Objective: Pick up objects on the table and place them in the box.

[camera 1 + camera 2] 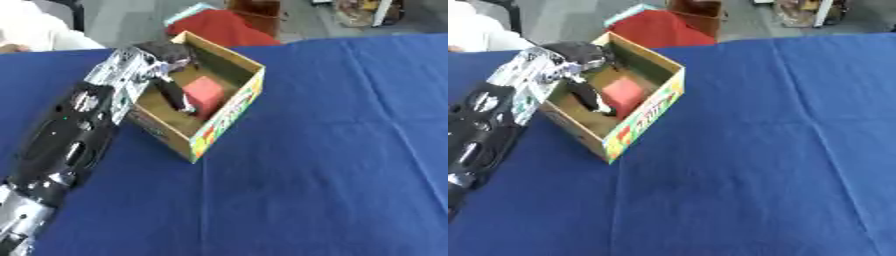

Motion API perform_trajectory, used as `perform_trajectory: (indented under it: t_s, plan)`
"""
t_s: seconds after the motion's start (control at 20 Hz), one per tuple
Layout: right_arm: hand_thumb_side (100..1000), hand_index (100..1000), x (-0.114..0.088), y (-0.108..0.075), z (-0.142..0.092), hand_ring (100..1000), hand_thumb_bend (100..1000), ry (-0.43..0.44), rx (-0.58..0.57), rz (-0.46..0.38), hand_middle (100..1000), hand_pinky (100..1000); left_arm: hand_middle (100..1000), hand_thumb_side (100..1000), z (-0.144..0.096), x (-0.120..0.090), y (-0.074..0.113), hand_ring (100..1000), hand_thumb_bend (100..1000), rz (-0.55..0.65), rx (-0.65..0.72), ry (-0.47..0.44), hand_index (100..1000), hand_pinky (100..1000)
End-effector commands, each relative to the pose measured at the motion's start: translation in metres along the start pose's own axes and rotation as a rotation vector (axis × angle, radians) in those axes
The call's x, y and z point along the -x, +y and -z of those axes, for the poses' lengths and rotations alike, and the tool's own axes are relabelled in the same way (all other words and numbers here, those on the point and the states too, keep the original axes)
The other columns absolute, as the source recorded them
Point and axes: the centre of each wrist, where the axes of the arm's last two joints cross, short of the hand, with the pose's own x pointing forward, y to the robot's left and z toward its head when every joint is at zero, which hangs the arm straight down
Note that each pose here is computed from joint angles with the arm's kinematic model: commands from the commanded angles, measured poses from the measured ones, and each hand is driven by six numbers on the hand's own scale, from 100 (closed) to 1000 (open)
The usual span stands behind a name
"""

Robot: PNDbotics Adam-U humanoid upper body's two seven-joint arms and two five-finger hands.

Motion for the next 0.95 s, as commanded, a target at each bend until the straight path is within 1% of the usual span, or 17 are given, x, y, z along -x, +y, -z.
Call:
perform_trajectory:
  t_s: [0.05, 0.15, 0.25, 0.35, 0.4, 0.5, 0.55, 0.65, 0.8, 0.85, 0.95]
  plan:
    - [1000, 779, -0.006, -0.004, 0.006, 752, 100, -0.029, 0.009, 0.000, 866, 688, 809, 446, -0.018, 0.004, 0.028, 868, 366, -0.035, -0.122, -0.018, 847, 786]
    - [1000, 780, -0.006, -0.004, 0.006, 752, 100, -0.030, 0.009, -0.004, 865, 689, 783, 462, -0.032, 0.001, 0.043, 840, 306, -0.058, -0.197, -0.032, 828, 754]
    - [1000, 780, -0.006, -0.006, 0.006, 752, 100, -0.031, 0.010, -0.010, 864, 690, 765, 483, -0.051, -0.002, 0.058, 818, 285, -0.075, -0.280, -0.046, 820, 728]
    - [1000, 781, -0.005, -0.007, 0.006, 753, 100, -0.032, 0.011, -0.017, 863, 691, 740, 523, -0.074, -0.003, 0.072, 784, 243, -0.095, -0.368, -0.060, 799, 688]
    - [999, 781, -0.005, -0.008, 0.006, 753, 100, -0.033, 0.012, -0.020, 863, 691, 730, 551, -0.087, -0.004, 0.078, 771, 242, -0.105, -0.417, -0.066, 799, 675]
    - [999, 781, -0.005, -0.009, 0.007, 753, 100, -0.035, 0.013, -0.026, 862, 692, 701, 575, -0.114, -0.005, 0.085, 740, 233, -0.132, -0.505, -0.084, 794, 648]
    - [998, 782, -0.005, -0.009, 0.007, 753, 100, -0.036, 0.014, -0.029, 861, 693, 676, 583, -0.127, -0.006, 0.087, 714, 214, -0.148, -0.546, -0.097, 781, 628]
    - [998, 782, -0.005, -0.010, 0.007, 754, 100, -0.038, 0.016, -0.035, 861, 693, 665, 599, -0.155, -0.008, 0.087, 697, 192, -0.189, -0.643, -0.136, 773, 615]
    - [997, 782, -0.004, -0.011, 0.007, 754, 100, -0.040, 0.020, -0.041, 860, 694, 665, 614, -0.189, -0.009, 0.080, 690, 169, -0.257, -0.775, -0.185, 775, 607]
    - [997, 782, -0.004, -0.012, 0.007, 754, 100, -0.041, 0.021, -0.041, 860, 694, 662, 618, -0.195, -0.007, 0.076, 688, 162, -0.280, -0.812, -0.193, 775, 606]
    - [997, 783, -0.005, -0.012, 0.007, 754, 100, -0.042, 0.022, -0.042, 859, 695, 654, 611, -0.198, -0.002, 0.067, 681, 149, -0.316, -0.863, -0.222, 770, 604]
